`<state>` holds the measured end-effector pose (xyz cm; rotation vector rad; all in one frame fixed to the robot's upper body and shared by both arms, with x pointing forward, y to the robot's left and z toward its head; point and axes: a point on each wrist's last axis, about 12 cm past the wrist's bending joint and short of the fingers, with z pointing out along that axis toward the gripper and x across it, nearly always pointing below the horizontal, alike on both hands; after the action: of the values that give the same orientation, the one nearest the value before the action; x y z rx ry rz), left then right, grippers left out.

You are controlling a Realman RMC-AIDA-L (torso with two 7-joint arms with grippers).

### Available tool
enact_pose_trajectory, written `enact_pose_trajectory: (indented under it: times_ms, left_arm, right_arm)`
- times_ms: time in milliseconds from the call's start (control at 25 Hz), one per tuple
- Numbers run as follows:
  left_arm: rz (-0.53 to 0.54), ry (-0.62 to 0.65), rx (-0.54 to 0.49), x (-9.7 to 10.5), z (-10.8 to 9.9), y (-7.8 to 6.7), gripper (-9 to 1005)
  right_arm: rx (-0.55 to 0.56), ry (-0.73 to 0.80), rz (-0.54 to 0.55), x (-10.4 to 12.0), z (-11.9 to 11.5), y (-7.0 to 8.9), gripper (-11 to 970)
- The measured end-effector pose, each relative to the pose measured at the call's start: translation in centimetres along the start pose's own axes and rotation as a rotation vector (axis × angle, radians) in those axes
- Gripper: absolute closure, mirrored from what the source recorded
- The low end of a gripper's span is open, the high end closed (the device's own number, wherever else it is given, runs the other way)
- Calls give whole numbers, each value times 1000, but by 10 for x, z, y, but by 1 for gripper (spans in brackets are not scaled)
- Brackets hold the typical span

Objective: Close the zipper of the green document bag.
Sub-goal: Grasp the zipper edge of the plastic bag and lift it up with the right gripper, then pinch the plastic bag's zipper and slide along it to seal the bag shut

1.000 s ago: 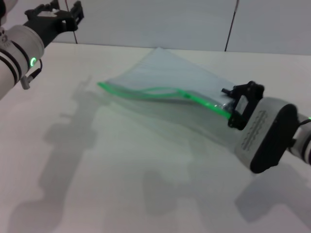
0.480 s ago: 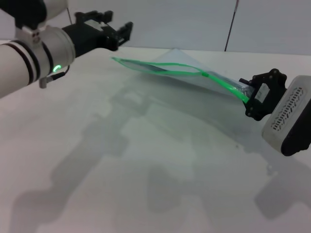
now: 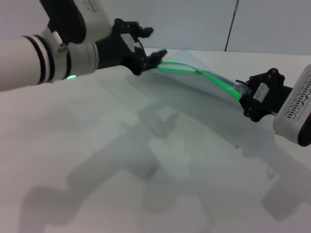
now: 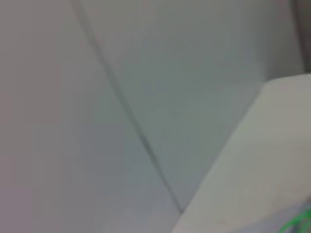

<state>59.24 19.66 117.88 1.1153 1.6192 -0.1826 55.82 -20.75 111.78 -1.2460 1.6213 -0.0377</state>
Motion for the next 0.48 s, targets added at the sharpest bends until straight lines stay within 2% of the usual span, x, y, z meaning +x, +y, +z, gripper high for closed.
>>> enact_pose_trajectory:
  times_ms: [200,480]
  left_arm:
    - [131,21,75,-9,0,-10,442]
    - [243,66,132,-11,8,-26,442]
  right_arm:
    - [-13,2,19,1,-1,-1,909]
    - [-14,-6,24,-2,-1,-1,910]
